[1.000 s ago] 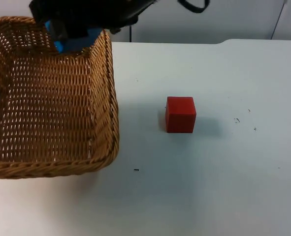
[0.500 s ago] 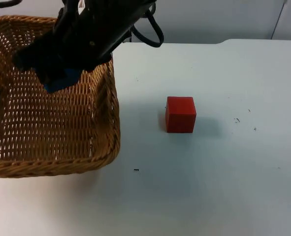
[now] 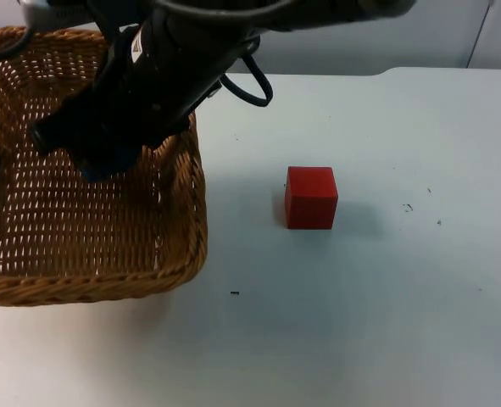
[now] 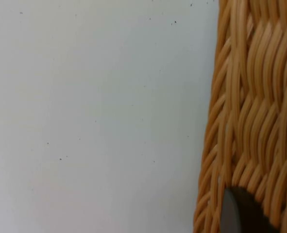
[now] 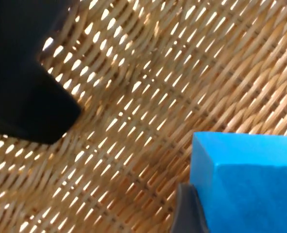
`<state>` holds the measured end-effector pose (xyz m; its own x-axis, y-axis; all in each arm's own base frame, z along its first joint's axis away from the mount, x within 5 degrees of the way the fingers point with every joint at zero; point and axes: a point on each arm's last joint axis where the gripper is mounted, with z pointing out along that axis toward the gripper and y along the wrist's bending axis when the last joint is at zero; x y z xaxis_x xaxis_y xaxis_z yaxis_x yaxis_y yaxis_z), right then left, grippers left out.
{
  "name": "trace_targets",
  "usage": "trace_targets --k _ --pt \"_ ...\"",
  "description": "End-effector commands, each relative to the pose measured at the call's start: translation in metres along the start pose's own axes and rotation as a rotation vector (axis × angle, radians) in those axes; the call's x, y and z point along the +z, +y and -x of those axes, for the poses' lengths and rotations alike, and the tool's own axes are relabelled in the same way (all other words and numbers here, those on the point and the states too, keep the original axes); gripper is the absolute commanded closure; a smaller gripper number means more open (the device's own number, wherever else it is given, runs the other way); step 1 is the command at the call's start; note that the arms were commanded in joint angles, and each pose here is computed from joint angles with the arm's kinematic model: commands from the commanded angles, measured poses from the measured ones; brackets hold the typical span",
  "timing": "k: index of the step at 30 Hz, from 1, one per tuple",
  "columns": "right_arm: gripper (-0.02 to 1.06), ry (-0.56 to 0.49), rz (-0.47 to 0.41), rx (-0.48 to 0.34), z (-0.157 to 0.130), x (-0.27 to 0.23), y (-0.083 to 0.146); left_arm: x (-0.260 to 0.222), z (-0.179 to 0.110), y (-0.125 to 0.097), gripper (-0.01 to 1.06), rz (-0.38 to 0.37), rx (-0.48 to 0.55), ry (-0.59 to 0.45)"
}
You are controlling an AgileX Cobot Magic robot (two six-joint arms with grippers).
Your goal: Pick up the basket with the left hand and place the blue cube into the basket with the right hand.
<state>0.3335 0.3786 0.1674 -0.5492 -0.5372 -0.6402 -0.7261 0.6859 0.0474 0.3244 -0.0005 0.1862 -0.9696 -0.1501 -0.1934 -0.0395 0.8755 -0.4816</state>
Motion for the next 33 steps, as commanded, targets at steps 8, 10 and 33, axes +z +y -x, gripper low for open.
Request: trace_targets --k 8,10,33 --pt "0.51 -0.053 -0.002 -0.022 0.007 -0.002 0.001 -0.003 0.002 -0.007 1.05 -0.036 0.0 -0.008" --pt "0.48 -0.058 -0.003 -0.024 0.007 -0.002 0.001 -0.003 0.002 -0.007 1.05 -0.036 0.0 -0.008" --pt "0.26 -0.111 -0.01 -0.041 0.043 -0.09 0.004 -0.003 0.002 -0.006 1.05 -0.034 0.014 -0.012"
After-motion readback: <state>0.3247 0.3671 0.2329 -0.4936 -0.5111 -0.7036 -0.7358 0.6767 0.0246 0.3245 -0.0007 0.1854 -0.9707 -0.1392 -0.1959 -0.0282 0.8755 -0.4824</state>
